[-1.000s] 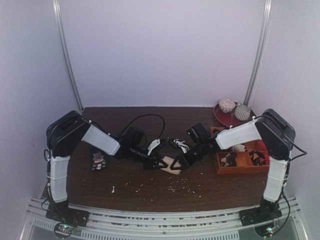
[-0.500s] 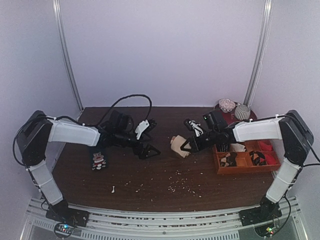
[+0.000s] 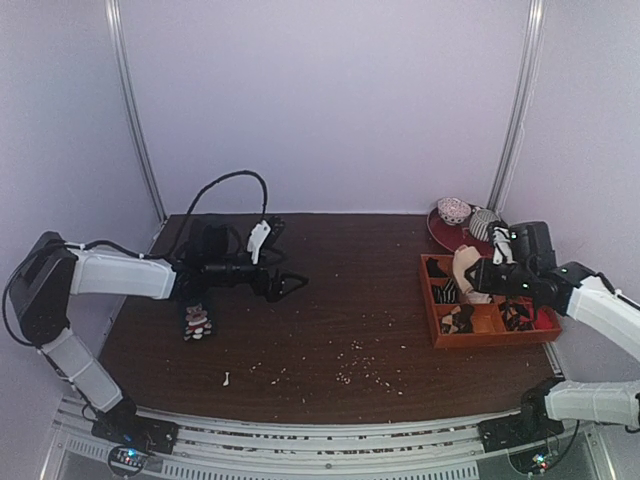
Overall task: Roll the socks
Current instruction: Move the storage box to the center of the board.
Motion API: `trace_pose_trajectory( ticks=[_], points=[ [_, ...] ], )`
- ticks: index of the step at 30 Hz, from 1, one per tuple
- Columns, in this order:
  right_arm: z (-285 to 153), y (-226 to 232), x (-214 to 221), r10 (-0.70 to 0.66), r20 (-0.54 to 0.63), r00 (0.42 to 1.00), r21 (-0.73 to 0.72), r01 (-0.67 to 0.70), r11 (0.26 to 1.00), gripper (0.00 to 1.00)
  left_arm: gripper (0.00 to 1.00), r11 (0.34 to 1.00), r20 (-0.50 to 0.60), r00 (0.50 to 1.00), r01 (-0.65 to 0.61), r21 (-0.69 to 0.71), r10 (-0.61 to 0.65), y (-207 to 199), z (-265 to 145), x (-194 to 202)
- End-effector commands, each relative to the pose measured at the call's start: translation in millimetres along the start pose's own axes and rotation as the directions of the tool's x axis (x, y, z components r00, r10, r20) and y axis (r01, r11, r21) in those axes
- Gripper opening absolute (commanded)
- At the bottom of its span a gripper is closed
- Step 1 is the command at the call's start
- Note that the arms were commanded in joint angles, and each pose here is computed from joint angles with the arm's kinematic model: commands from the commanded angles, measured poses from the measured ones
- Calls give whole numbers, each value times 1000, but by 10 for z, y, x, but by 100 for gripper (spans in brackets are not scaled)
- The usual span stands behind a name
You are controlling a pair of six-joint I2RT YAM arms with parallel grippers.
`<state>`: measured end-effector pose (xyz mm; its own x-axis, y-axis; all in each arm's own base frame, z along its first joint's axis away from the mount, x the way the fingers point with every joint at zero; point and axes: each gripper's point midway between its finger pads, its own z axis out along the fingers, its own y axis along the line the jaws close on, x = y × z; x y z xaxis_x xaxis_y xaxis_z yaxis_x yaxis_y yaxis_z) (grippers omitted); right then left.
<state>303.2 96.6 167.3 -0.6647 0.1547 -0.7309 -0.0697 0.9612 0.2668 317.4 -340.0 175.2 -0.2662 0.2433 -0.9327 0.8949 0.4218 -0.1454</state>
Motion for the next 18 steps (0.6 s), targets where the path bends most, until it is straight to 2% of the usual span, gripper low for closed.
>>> trace_pose_trajectory(
  ticks=[1,3,6,11,14,18],
  points=[
    [-290,-610,90,100,43,994,269,-108,957,0,98,985,175,979,76,157,-104,-1,-24,-400],
    [-339,-756,153,114,35,993,326,-119,938,0,98,965,194,968,113,237,-161,-9,-14,-411],
    [-331,-869,216,137,29,990,362,-138,922,0,98,959,225,958,114,261,-176,-24,-38,-425],
    [-347,-990,268,156,28,987,427,-152,891,0,98,971,228,959,119,206,-166,31,-77,-382],
    [-322,-1005,313,160,20,987,432,-153,889,0,98,975,188,968,131,180,-165,69,-50,-362],
    [-221,-1006,421,183,-26,983,437,-153,886,0,98,980,173,972,132,152,-158,102,-51,-394]
  ],
)
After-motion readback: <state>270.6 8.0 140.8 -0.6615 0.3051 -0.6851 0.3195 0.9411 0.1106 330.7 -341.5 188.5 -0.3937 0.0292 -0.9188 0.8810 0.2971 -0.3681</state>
